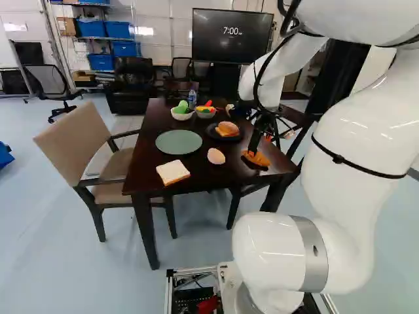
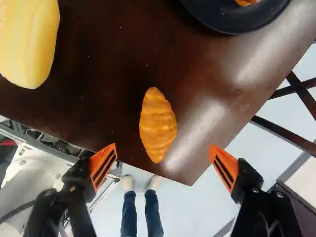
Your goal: Move the croissant to the empty plate
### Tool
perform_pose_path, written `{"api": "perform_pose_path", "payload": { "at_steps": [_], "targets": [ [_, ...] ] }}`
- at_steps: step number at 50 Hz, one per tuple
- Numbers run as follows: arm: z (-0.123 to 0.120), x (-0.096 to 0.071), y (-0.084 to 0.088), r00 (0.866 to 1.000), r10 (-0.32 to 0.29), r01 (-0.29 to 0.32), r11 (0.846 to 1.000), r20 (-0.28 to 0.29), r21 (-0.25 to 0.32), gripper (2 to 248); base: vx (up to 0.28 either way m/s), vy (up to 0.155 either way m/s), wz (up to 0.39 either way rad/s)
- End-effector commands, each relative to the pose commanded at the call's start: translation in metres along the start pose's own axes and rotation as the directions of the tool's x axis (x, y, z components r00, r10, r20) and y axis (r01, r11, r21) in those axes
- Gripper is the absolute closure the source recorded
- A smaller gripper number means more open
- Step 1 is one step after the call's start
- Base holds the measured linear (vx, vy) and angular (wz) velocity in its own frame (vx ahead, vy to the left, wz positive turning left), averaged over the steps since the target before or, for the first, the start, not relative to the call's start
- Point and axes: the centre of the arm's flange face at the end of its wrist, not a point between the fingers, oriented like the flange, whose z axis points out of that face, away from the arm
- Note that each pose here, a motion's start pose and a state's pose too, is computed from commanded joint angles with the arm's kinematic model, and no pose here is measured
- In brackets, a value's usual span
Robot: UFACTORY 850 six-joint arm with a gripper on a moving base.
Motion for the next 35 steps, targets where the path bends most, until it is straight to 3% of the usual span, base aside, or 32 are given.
{"api": "perform_pose_path", "payload": {
  "at_steps": [23, 35],
  "targets": [
    [0.035, 0.013, 0.01, 1.0, -0.005, 0.005, 1.0, -0.011, 0.007, 3, 0.0, 0.0, 0.0],
    [0.035, 0.014, 0.009, 1.0, -0.008, 0.008, 1.0, -0.011, 0.007, 3, 0.0, 0.0, 0.0]
  ]
}}
